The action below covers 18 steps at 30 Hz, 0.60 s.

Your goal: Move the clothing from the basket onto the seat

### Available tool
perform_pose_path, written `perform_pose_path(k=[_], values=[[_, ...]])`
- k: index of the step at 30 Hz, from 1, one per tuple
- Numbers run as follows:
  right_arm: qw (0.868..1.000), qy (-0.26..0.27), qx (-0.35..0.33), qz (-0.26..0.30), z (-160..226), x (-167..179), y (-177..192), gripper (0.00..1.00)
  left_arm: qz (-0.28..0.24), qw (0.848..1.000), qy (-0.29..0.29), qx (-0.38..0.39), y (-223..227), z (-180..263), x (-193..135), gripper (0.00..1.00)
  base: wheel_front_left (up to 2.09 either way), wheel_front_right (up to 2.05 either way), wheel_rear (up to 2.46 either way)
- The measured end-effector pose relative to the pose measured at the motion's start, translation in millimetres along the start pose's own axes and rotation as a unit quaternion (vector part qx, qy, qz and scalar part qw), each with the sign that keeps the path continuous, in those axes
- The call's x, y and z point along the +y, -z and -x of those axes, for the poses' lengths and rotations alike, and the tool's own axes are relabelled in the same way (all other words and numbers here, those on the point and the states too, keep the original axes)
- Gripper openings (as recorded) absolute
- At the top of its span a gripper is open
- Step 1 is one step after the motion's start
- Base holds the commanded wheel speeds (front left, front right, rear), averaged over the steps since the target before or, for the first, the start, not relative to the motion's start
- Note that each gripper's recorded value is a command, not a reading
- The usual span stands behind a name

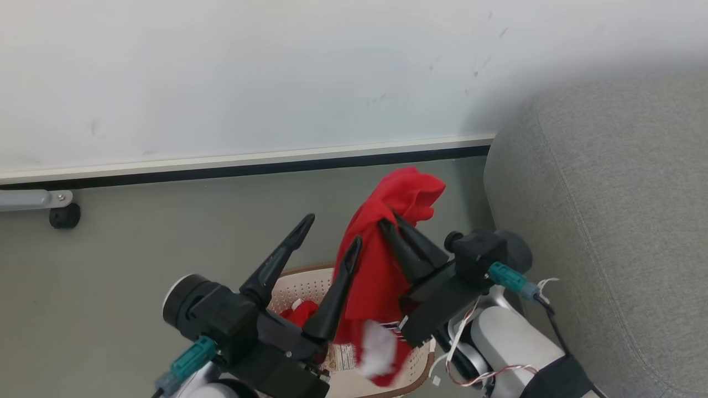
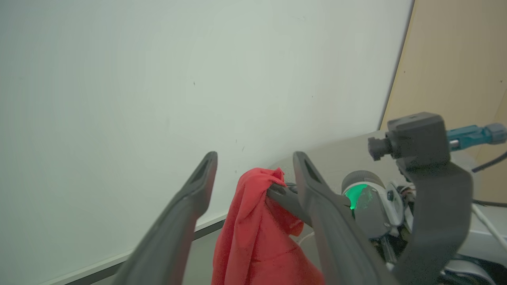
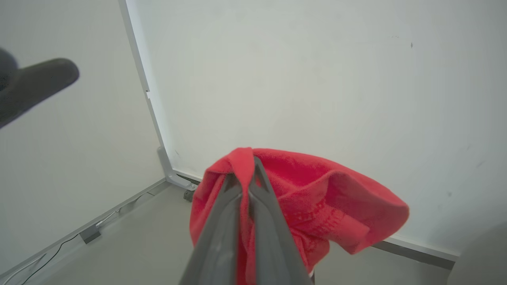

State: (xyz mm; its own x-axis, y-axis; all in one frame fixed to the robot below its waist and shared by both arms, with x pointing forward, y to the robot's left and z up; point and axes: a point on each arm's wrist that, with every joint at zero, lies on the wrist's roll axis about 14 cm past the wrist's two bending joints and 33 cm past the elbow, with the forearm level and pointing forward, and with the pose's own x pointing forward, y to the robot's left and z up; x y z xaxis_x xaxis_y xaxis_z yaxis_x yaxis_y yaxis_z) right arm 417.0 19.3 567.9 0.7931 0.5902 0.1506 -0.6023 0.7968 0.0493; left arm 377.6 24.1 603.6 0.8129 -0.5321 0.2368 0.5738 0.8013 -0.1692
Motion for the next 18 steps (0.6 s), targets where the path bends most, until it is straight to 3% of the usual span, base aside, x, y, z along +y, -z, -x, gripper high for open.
perform_pose_path(k=[18], values=[[0.995,0.096,0.0,0.014,16,-65,4,0.0,-0.012,0.995,0.047,0.091,54,15,-17,1.0,0.0,0.0,0.0]])
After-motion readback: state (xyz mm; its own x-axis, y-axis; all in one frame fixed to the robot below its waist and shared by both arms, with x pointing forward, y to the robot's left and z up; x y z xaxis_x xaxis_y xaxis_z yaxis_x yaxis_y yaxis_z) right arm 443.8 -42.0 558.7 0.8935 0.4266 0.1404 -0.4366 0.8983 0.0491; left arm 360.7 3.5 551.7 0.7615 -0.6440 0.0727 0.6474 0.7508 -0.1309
